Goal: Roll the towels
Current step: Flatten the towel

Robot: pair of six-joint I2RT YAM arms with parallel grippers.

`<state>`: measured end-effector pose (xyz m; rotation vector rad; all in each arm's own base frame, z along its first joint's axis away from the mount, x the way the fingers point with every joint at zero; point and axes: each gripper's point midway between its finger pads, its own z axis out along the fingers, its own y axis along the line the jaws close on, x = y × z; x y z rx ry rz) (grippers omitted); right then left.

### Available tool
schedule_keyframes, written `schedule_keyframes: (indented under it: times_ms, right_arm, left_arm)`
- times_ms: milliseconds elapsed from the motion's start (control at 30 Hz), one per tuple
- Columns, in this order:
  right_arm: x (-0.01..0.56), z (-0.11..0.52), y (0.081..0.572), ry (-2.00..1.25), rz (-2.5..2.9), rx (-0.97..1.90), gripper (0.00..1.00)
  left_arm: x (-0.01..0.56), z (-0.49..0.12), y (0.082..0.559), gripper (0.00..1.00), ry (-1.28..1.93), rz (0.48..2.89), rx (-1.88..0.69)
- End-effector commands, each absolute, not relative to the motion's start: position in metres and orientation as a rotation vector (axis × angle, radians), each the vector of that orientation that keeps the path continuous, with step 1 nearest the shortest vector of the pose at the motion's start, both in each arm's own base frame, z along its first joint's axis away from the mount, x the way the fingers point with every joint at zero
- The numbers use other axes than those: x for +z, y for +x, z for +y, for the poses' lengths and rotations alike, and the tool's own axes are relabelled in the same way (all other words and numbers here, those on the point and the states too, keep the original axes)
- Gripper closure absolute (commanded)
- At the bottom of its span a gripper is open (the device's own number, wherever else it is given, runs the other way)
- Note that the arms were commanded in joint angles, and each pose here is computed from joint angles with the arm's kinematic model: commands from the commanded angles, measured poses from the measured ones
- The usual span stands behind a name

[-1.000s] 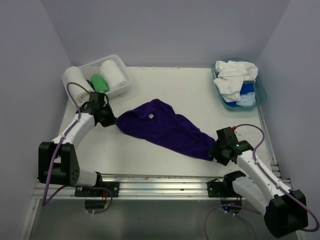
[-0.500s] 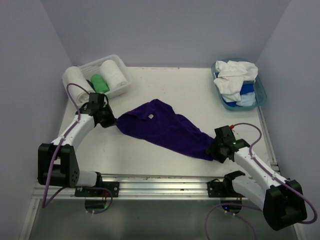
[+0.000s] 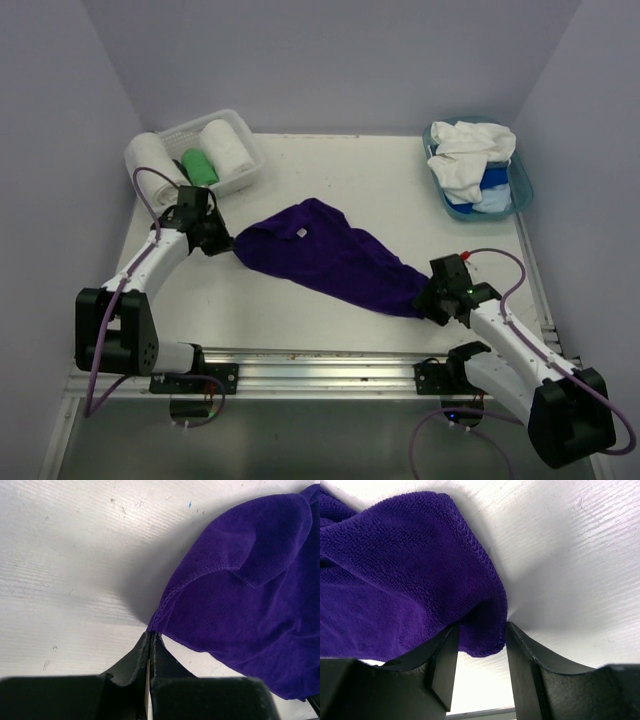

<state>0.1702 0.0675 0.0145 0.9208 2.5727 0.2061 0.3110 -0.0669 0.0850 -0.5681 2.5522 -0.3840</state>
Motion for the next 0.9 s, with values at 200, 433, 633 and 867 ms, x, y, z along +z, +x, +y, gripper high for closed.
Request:
schedule_keyframes:
  times_ms: [200, 433, 633, 867]
  right_arm:
    - [0.009, 0.052, 0.147, 0.948, 2.62, 0.062, 0.43]
    - [0.006, 0.057, 0.15, 0.938, 2.627, 0.079, 0.58]
    - [0.004, 0.064, 0.159, 0.927, 2.613, 0.117, 1.0]
    - [0.099, 0.044, 0.224, 0.764, 2.35, 0.032, 1.0]
  left_arm:
    - [0.104, -0.071, 0.313, 1.0, -0.573, 2.5, -0.429]
    - [0.108, -0.071, 0.313, 1.0, -0.575, 2.49, -0.431]
    - [0.109, -0.07, 0.312, 1.0, -0.579, 2.494, -0.429]
    - [0.165, -0.075, 0.333, 1.0, -0.515, 2.402, -0.476]
